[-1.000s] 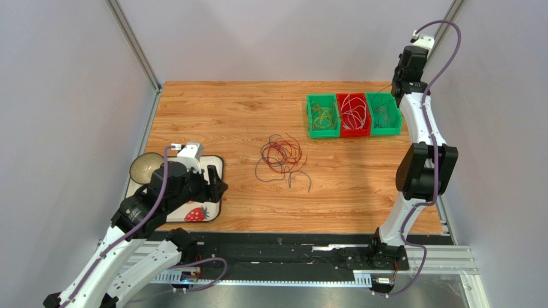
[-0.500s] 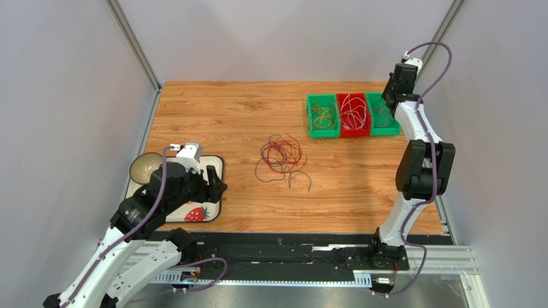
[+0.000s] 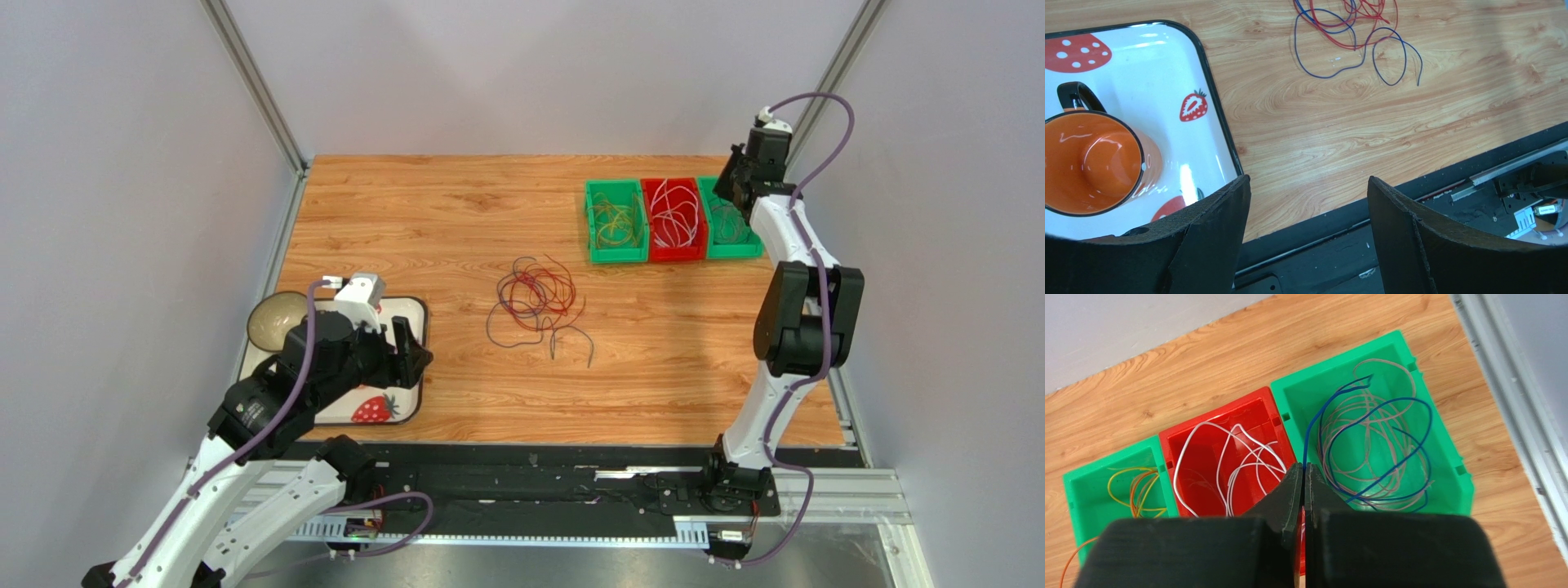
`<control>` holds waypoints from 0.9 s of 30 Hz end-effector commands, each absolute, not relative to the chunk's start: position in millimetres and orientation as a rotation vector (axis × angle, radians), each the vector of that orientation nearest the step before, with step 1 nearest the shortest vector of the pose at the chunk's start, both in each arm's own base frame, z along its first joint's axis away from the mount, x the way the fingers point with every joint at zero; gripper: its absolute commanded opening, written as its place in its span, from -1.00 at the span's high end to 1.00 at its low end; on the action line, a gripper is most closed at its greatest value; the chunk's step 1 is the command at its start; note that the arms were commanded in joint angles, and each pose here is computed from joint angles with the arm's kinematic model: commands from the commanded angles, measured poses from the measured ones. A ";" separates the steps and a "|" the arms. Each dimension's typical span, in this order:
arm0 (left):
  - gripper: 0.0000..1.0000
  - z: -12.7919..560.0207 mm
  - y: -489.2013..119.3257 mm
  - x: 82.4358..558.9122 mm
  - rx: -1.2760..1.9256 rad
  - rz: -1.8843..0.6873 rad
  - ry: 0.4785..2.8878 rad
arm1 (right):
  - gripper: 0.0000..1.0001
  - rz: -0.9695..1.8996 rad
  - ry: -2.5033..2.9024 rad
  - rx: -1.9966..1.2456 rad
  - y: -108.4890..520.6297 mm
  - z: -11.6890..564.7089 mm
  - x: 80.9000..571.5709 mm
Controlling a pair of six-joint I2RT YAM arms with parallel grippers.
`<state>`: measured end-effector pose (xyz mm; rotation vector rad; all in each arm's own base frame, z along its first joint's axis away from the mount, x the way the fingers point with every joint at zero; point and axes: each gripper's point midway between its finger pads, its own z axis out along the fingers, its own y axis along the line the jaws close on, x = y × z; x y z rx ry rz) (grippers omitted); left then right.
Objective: Untangle the cables
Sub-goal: Place the cable in the bin.
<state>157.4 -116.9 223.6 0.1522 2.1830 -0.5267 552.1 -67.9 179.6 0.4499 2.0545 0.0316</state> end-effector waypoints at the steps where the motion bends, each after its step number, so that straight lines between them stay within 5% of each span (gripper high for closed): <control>1: -0.56 230.7 -116.8 158.3 0.140 -0.536 2.159 | 1.00 0.148 2.095 0.531 -70.7 152.6 554.3; 27: -0.55 230.8 -117.0 159.2 0.139 -0.534 2.161 | 1.00 0.318 2.252 0.690 -89.3 76.2 551.4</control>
